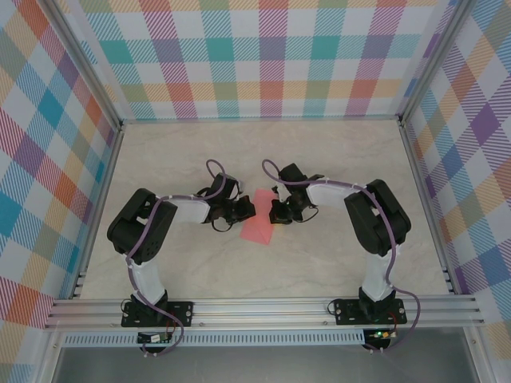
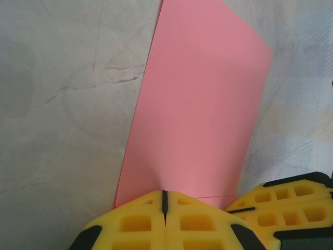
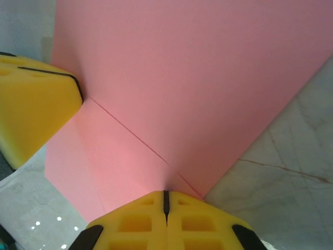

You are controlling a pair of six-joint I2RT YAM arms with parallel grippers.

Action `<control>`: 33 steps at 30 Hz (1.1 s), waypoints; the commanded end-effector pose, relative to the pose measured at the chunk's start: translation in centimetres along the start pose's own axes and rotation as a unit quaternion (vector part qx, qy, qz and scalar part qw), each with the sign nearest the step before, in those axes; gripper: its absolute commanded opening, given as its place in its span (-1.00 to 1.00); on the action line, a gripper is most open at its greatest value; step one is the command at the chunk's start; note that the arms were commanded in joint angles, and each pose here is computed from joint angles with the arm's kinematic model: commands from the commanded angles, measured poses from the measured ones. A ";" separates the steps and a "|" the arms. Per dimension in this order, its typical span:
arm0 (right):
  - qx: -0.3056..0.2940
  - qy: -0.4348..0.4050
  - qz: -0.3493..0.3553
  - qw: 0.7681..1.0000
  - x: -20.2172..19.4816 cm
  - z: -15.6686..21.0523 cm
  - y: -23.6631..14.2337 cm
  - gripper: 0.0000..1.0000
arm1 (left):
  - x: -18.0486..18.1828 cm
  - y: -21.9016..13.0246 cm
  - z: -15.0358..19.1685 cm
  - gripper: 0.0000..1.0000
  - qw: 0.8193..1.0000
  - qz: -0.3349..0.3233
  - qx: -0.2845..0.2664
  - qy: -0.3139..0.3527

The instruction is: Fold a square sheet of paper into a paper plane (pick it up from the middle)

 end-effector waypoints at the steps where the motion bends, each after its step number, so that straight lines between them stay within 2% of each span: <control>1: -0.020 -0.022 -0.028 0.999 2.0 0.1 -2.7 -0.91 | 2.0 1.0 2.2 -0.95 0.998 -0.047 0.036 -0.024; 4: -0.020 -0.033 -0.068 0.997 3.8 0.7 -3.7 -0.91 | 2.4 1.1 2.4 -0.96 0.997 -0.059 0.039 -0.028; 12: 0.002 -0.039 -0.058 0.998 5.7 2.6 -1.0 -0.95 | 2.7 1.1 2.6 -0.96 0.996 -0.071 0.038 -0.034; 15: 0.008 -0.033 -0.048 0.998 5.7 2.6 0.3 -1.00 | 2.8 1.0 2.6 -0.96 0.996 -0.074 0.037 -0.034; 33: 0.006 -0.026 0.002 1.000 4.0 1.6 3.5 -1.00 | 3.4 1.1 3.1 -0.97 0.994 -0.096 0.043 -0.042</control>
Point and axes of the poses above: each hand's point on the last joint's axis, 136 mm out from that joint toward the fingers, its own y axis out along the fingers, its own x axis along the line the jaws close on, z = x × y, the point moved 10 cm from there along -y, back along the fingers, and after that the axes turned 10 degrees about y, right-handed, at the moved point
